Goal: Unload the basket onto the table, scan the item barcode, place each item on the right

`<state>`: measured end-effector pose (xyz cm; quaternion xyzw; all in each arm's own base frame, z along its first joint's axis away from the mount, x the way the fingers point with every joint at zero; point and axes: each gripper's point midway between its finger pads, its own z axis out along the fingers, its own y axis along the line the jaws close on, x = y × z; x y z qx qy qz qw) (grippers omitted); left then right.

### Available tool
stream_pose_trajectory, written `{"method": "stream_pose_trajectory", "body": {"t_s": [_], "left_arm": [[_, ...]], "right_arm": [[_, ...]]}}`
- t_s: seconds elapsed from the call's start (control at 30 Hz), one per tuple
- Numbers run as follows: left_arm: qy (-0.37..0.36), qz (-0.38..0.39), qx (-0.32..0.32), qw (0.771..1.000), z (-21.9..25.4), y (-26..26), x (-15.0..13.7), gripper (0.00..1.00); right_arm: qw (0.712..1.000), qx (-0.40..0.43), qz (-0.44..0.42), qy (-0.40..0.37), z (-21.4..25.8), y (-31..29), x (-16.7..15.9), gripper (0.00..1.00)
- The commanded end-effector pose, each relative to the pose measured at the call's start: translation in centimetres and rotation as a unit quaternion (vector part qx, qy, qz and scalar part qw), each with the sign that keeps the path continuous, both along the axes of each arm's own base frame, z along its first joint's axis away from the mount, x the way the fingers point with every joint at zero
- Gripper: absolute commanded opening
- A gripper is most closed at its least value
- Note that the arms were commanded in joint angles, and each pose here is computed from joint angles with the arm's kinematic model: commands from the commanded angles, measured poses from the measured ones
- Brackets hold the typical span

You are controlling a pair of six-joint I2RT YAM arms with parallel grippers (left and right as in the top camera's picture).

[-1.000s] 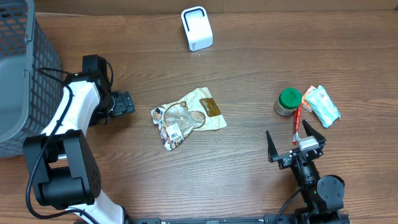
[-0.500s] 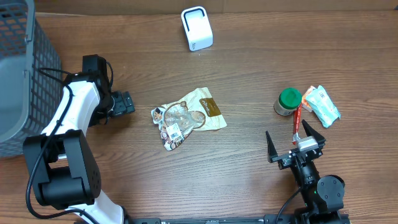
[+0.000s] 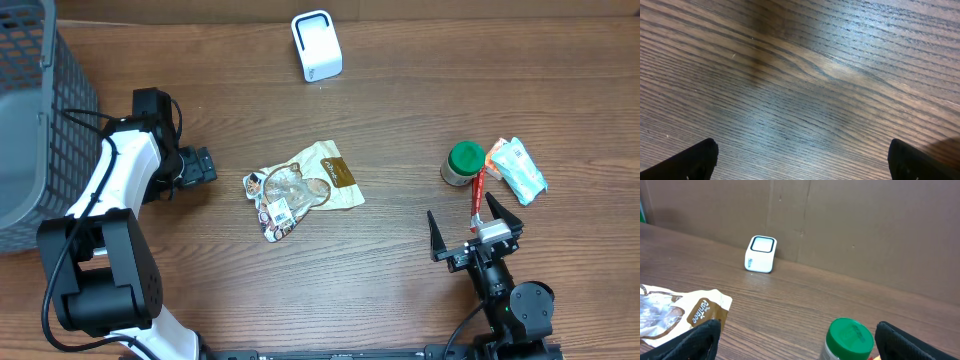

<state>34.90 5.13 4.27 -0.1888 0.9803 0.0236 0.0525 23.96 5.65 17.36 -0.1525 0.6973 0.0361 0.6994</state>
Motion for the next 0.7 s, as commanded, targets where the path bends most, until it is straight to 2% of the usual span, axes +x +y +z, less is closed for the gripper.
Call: {"method": "stream_pose_trajectory", "body": {"t_s": [0.0,0.17,0.27,0.47,0.67], "left_arm": [[-0.021,-0.009,0.006,1.000,1.4,-0.1,0.7,1.00],[-0.108,-0.021,0.015,0.994,7.3,-0.9,1.3,1.00],[-0.193,-0.026,0.023,0.981,13.3,-1.4,0.8,1.00],[-0.346,-0.025,0.038,0.937,23.6,-1.7,-2.9,0.99],[-0.430,-0.024,0.047,0.901,28.9,-2.0,-6.4,1.00]], "right_arm": [[1.000,0.000,-0.003,-0.002,-0.2,-0.1,0.0,1.00],[1.000,0.000,-0.003,-0.002,-0.2,-0.1,0.0,1.00],[1.000,0.000,-0.003,-0.002,-0.2,-0.1,0.0,1.00],[1.000,0.000,-0.003,-0.002,-0.2,-0.1,0.0,1.00],[1.000,0.000,-0.003,-0.003,-0.2,-0.1,0.0,1.00]]}}
